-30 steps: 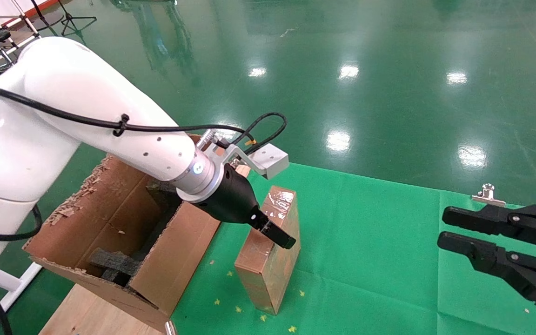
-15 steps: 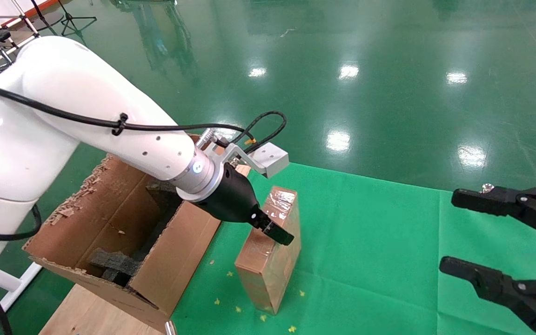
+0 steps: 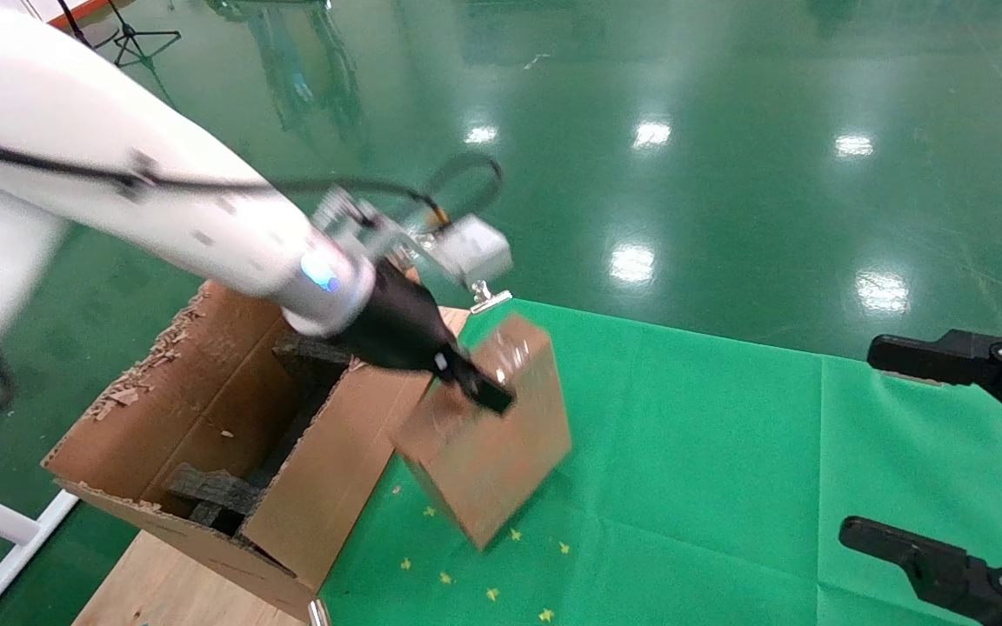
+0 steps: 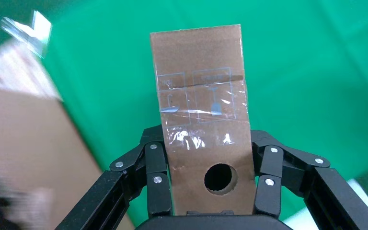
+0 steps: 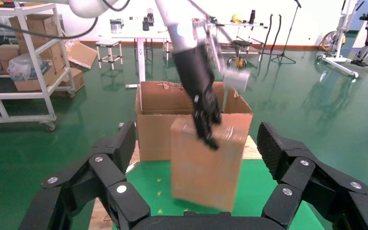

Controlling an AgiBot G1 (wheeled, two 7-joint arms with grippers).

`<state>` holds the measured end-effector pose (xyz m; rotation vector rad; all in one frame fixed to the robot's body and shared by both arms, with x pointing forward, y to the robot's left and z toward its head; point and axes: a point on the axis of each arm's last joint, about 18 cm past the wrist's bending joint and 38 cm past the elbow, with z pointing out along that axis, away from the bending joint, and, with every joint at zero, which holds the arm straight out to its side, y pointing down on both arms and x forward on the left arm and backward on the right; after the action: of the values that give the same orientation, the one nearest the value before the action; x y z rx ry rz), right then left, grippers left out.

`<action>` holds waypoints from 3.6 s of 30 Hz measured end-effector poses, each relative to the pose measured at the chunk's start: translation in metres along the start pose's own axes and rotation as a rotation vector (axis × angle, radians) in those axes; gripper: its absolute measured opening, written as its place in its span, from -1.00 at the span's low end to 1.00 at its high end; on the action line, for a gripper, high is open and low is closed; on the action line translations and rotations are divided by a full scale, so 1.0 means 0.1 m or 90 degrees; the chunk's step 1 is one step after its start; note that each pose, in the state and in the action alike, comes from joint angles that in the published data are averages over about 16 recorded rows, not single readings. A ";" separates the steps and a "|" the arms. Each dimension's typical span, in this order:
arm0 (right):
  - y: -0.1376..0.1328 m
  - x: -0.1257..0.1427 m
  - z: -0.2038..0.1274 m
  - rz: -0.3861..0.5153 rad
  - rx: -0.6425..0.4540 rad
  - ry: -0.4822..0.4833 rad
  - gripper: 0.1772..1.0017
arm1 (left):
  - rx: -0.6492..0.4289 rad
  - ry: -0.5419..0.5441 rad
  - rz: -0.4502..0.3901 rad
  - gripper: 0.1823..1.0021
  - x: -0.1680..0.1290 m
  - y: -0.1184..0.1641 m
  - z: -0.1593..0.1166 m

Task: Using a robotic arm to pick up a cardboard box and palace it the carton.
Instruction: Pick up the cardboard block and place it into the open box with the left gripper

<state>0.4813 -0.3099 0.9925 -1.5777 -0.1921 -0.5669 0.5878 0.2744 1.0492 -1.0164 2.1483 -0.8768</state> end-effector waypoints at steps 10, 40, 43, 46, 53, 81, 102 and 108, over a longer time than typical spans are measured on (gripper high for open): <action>0.00 0.00 0.00 0.000 0.000 0.000 0.93 | 0.125 -0.123 0.010 -0.44 -0.69 -0.03 -1.11; 0.00 0.00 0.00 0.000 0.000 0.000 1.00 | -0.039 -0.271 -0.150 -0.45 -2.35 1.82 -0.86; 0.00 0.00 0.00 0.000 0.000 0.000 1.00 | -0.054 -0.275 -0.157 -0.45 -2.41 1.91 -0.77; 0.00 0.00 0.00 0.000 0.000 0.000 1.00 | -0.068 -0.277 -0.163 -0.46 -2.45 2.00 -0.69; 0.00 0.00 0.00 0.000 0.000 0.000 1.00 | -0.096 -0.276 -0.172 -0.50 -2.48 2.15 -0.49; 0.00 0.00 0.00 0.000 0.000 0.000 1.00 | -0.136 -0.271 -0.199 -0.50 -2.44 2.38 -0.08; 0.00 0.00 0.00 0.000 0.000 0.000 1.00 | -0.098 -0.256 -0.198 0.22 -2.44 2.22 -0.24; 0.00 0.00 0.00 0.000 0.000 0.000 1.00 | -0.058 -0.244 -0.173 0.54 -2.45 1.98 -0.47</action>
<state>0.4814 -0.3099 0.9926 -1.5770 -0.1915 -0.5668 0.5986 0.5855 0.9830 -1.4204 1.7673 -0.6421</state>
